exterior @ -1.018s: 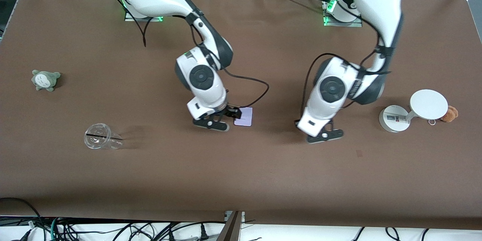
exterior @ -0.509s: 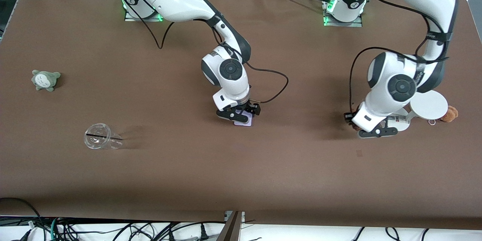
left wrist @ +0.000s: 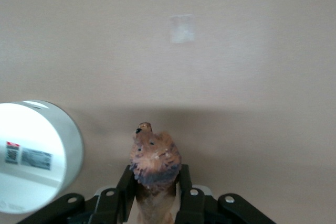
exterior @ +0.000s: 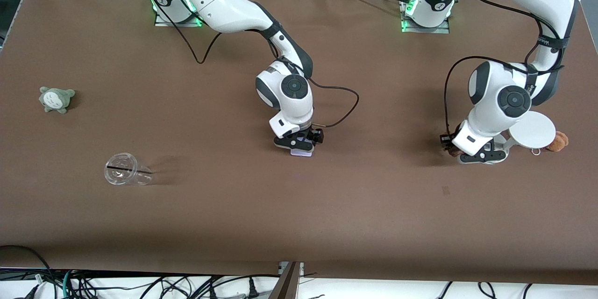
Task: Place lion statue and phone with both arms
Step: 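Carry the lion statue with the left gripper toward the white cup, then set the lion by the white cup while the right gripper carries the phone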
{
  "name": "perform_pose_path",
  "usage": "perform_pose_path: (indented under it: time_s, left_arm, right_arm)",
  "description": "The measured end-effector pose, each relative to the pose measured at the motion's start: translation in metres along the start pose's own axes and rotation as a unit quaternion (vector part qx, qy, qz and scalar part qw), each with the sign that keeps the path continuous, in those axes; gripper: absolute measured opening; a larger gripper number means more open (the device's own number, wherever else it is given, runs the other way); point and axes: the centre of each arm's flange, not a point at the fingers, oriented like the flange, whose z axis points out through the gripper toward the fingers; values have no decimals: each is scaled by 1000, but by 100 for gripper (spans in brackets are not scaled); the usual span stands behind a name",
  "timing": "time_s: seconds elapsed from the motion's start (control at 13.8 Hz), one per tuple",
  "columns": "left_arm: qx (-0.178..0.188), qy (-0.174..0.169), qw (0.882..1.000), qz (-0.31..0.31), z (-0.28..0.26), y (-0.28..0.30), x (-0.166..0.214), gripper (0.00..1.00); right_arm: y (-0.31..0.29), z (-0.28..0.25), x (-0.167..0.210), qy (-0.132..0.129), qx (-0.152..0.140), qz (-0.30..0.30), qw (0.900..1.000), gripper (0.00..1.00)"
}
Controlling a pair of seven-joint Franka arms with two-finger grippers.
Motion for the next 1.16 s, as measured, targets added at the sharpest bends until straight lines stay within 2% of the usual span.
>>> perform_pose_path:
  time_s: [0.15,0.22,0.29,0.65,0.87,1.16]
  left_arm:
    - [-1,5,1000,7,8,-26,-4,37]
    - [-2,6,1000,7,10,-33,-6,37]
    - [-2,9,1000,8,12,-35,-6,37]
    - [-8,19,1000,14,29,-27,-9,37]
    - [-9,20,1000,14,37,-26,-10,37]
    - [-10,23,1000,13,39,-26,-9,41]
  right_arm:
    - [1,1,1,3,-1,-2,1000,95]
    - [1,0,3,5,-1,-4,1000,86]
    - [3,-1,7,7,-3,-11,1000,84]
    - [34,-12,56,2,-23,-44,999,84]
    - [65,-40,92,-17,-35,-68,997,84]
    - [140,-57,124,-30,-33,-95,994,84]
